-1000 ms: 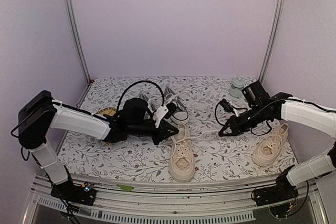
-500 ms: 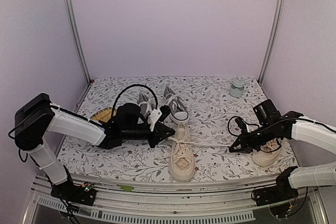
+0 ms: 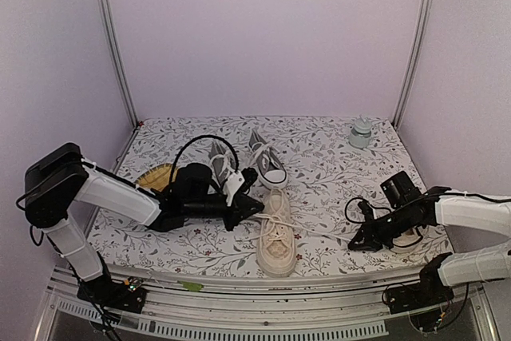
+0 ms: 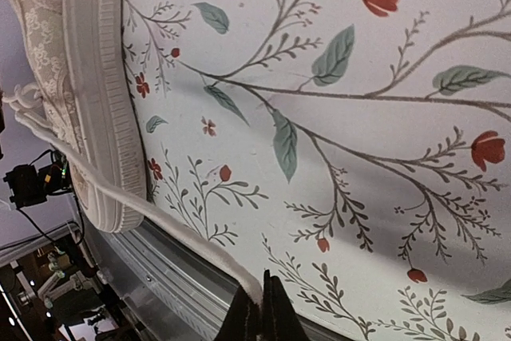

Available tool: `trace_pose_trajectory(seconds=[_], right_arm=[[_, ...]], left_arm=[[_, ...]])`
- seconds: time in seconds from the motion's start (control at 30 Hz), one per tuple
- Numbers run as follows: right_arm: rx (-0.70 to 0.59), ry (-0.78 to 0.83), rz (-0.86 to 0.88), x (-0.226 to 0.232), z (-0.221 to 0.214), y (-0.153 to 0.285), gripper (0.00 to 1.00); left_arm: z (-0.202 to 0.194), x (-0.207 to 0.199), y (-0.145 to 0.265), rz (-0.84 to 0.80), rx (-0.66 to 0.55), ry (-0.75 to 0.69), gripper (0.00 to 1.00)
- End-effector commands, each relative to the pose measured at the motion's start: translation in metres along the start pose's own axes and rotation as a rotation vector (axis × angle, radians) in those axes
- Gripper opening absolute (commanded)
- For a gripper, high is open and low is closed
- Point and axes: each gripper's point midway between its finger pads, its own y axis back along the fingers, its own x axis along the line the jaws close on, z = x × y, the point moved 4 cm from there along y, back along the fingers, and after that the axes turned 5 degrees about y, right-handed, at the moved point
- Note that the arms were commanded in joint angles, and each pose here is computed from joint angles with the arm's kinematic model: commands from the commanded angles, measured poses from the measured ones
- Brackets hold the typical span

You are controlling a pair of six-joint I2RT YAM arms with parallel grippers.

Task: Tie the shoes
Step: Place the half-tied shoelace at the center of the board, then pass from the left arm to the right

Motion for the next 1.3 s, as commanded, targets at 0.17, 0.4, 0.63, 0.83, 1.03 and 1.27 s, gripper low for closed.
trace_pose_trajectory(seconds=[0.17, 0.4, 0.63, 0.83, 1.03, 1.27], right_arm=[[-0.013, 0.098, 0.006, 0.023, 0.032, 0.009, 0.5], [-0.141, 0.449, 0.023, 0.092, 0.077, 0.02, 0.52], [-0.06, 0.84, 0.186, 0.171, 0.087, -0.042, 0.39], [0.012, 0.893, 0.262, 0.17, 0.083, -0.069, 0.39], [0.034, 0.896, 0.284, 0.169, 0.081, -0.084, 0.36], [0.062, 0.895, 0.28, 0.166, 0.082, -0.094, 0.13]], left_arm=[[0.005, -0.009, 0.003, -0.055, -0.066, -0.024, 0.0], [0.006, -0.012, 0.008, -0.07, -0.094, -0.027, 0.0], [0.007, -0.011, 0.009, -0.063, -0.095, -0.028, 0.0], [0.007, -0.011, 0.01, -0.058, -0.098, -0.039, 0.0], [0.008, -0.011, 0.009, -0.056, -0.098, -0.042, 0.0], [0.006, -0.011, 0.011, -0.055, -0.094, -0.056, 0.0]])
